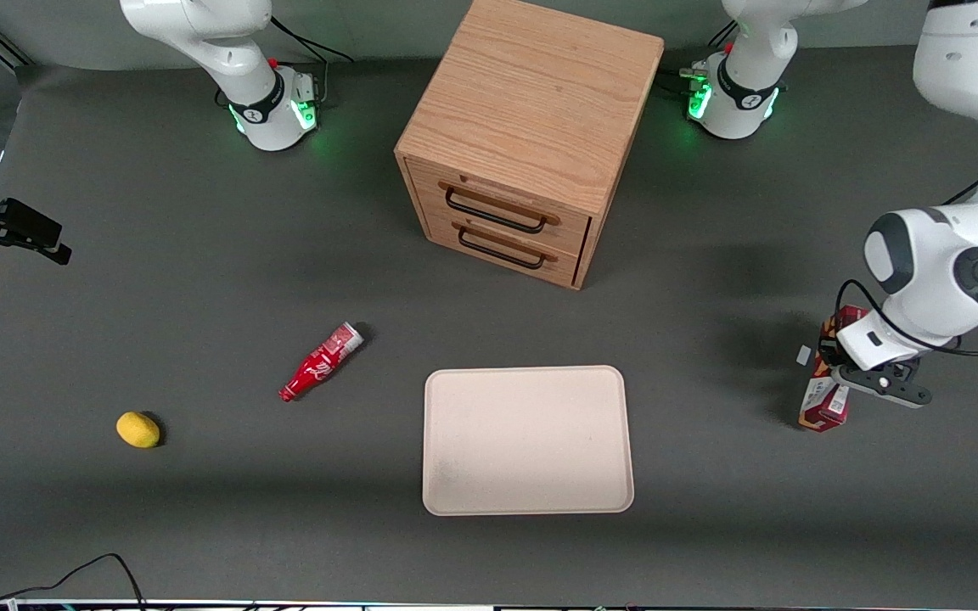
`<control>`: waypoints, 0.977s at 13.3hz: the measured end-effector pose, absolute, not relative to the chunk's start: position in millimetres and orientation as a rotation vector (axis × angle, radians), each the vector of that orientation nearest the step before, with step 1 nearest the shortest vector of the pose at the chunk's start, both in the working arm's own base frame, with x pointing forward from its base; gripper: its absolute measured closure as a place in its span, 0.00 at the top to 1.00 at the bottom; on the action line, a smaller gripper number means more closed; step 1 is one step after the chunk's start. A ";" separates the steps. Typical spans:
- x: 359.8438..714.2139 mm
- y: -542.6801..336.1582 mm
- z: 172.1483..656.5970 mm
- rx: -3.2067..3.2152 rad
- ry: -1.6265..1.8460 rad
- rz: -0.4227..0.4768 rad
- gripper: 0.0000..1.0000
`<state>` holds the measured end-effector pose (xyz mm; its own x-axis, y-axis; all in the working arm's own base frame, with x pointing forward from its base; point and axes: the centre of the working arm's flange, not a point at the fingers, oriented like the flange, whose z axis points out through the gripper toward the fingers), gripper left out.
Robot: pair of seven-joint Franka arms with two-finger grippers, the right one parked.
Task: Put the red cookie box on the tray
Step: 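Lift the red cookie box and carry it over the cream tray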
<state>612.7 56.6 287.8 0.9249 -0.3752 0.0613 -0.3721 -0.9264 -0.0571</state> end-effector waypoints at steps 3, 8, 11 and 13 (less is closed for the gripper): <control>630.3 43.2 385.3 -3.064 0.565 -0.003 0.08; 640.2 14.0 526.9 -3.087 0.478 0.071 0.08; 648.1 -51.9 550.0 -3.115 0.407 0.037 0.08; 657.6 -125.3 537.1 -3.132 0.316 0.032 0.08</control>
<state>657.6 -125.3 537.1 0.9796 -0.1998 -0.0195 -0.1997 -0.9798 0.0083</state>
